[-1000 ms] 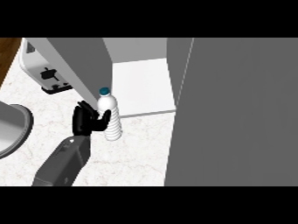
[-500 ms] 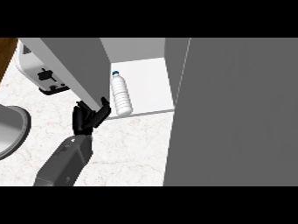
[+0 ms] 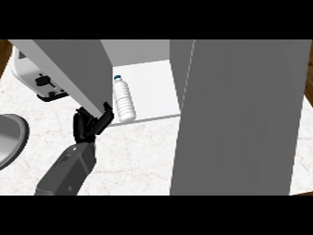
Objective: Pick up the bottled water, place it into the cabinet and close the cabinet
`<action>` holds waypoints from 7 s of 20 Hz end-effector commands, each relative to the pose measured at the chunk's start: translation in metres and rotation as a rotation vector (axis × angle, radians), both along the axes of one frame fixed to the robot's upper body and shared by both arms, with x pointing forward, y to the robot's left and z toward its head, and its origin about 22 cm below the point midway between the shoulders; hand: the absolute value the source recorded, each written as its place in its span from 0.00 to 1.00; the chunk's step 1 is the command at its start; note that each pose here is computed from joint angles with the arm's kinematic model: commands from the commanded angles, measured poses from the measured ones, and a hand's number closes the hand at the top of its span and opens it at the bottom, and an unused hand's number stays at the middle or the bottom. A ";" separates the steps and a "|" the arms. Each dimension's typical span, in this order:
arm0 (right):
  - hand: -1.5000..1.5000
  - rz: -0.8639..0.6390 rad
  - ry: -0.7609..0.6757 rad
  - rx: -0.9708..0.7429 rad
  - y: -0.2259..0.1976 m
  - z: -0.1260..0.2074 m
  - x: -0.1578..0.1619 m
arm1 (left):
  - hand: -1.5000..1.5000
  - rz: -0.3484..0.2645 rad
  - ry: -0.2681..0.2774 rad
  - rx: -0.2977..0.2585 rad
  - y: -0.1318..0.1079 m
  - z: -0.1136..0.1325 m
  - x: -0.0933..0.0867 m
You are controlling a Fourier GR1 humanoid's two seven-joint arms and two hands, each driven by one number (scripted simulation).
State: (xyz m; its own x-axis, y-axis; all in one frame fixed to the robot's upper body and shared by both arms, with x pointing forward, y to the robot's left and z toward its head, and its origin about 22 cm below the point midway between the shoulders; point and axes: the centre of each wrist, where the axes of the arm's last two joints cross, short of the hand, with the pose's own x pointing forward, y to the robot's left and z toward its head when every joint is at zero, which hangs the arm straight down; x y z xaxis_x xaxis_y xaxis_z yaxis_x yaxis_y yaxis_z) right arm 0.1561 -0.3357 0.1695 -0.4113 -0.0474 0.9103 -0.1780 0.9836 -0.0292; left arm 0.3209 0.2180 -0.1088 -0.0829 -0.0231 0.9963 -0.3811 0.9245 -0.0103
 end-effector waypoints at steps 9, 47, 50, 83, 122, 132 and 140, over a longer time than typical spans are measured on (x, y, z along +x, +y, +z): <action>0.00 0.031 -0.004 0.015 -0.005 -0.003 0.005 | 0.00 -0.103 -0.098 -0.053 -0.078 0.070 0.062; 0.00 0.072 0.001 -0.072 -0.014 0.009 0.010 | 1.00 -0.354 -0.203 -0.072 -0.086 0.067 0.063; 0.00 0.086 0.019 -0.092 -0.010 0.011 0.005 | 1.00 -0.410 -0.186 -0.132 -0.081 0.055 0.055; 1.00 0.381 0.102 -0.149 0.061 0.029 -0.040 | 0.00 -0.655 -0.197 -0.278 0.029 -0.010 -0.042; 1.00 0.539 0.251 0.052 0.337 0.047 0.060 | 0.00 -0.691 -0.272 -0.120 0.152 0.162 -0.139; 1.00 0.942 0.394 -0.078 0.347 0.040 0.113 | 0.00 -0.625 -0.288 -0.102 0.134 0.177 -0.170; 1.00 0.815 0.353 -0.031 0.326 0.021 0.162 | 0.00 -0.625 -0.282 -0.106 0.148 0.186 -0.189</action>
State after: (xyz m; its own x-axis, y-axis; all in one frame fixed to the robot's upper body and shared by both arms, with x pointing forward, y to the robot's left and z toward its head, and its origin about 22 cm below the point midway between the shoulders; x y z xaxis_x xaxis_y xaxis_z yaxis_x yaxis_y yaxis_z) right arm 0.2962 0.0038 0.1955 0.0547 -0.1545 0.9865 -0.8482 0.5140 0.1275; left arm 0.1422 0.3616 0.0792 -0.2978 0.2047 0.9324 0.2521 0.9589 -0.1300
